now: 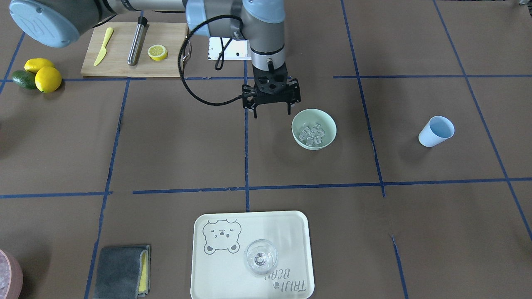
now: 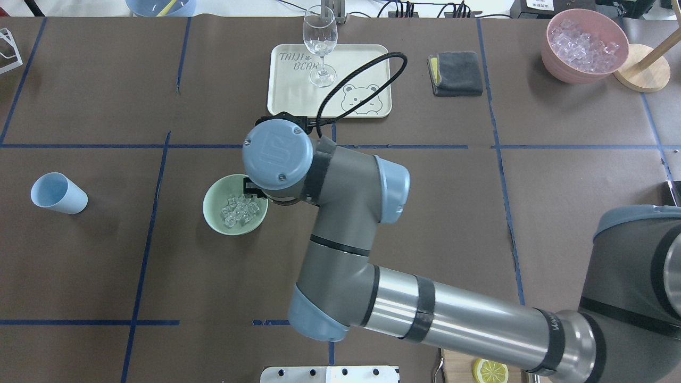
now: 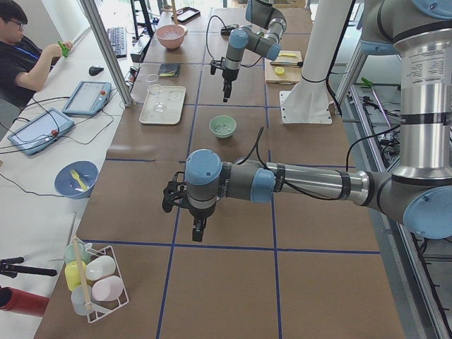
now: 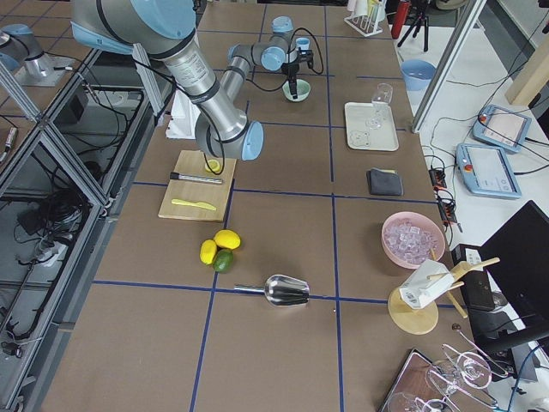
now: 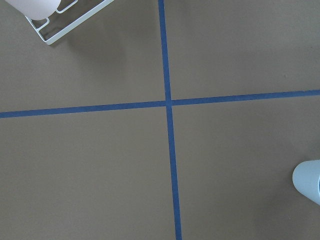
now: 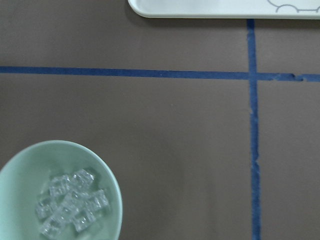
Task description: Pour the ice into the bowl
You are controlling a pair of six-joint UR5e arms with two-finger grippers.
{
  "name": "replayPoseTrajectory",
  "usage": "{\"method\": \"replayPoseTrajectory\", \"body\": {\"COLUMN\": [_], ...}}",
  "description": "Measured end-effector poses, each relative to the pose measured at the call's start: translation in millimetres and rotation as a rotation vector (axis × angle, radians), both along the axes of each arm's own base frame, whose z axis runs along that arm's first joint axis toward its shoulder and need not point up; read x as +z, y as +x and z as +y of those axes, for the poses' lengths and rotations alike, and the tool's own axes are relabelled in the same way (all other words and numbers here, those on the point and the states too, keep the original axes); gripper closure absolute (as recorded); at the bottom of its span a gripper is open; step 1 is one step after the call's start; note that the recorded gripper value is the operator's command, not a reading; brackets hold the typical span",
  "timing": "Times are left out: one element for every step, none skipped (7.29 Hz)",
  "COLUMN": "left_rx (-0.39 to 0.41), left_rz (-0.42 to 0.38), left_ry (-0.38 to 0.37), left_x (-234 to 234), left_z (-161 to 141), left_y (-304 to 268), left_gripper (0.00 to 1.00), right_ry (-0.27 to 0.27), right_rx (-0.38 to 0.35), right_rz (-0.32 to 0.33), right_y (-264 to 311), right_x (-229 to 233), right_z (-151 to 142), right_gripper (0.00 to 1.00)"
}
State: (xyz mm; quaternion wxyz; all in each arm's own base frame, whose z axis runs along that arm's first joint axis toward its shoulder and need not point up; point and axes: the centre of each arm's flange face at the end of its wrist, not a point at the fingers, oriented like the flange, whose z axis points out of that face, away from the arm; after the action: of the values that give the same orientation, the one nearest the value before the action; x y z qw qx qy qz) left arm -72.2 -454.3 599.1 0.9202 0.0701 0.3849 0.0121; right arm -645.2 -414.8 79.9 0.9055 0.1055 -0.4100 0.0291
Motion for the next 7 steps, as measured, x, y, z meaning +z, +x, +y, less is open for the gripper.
{"method": "replayPoseTrajectory", "body": {"left_rx": [0.0,0.0,0.0,0.0,0.0,0.0,0.0], "left_rz": [0.001,0.001,0.0,0.0,0.0,0.001,0.001], "left_ry": [0.001,0.001,0.002,0.002,0.003,0.004,0.005], "left_x": [0,-1,-1,-1,-2,-2,-2], "left_z": [0,0,0,0,0,0,1], "left_y": [0,0,0,0,0,0,0], "left_gripper": [0.0,0.0,0.0,0.0,0.0,0.0,0.0], "right_ry": [-0.008,-0.009,-0.001,0.011,0.014,0.013,0.008], "right_rx": [0.005,0.003,0.007,0.015,0.018,0.015,0.009], "right_rz": [-0.011,-0.012,-0.005,0.007,0.011,0.007,-0.001], "right_y": [-29,-48,-59,-67,-70,-71,-71], "right_x": [4,12,17,21,21,19,15], "right_z": [-7,-7,-4,-1,0,2,3], "right_gripper": [0.07,0.09,0.27,0.85,1.0,1.0,1.0]}}
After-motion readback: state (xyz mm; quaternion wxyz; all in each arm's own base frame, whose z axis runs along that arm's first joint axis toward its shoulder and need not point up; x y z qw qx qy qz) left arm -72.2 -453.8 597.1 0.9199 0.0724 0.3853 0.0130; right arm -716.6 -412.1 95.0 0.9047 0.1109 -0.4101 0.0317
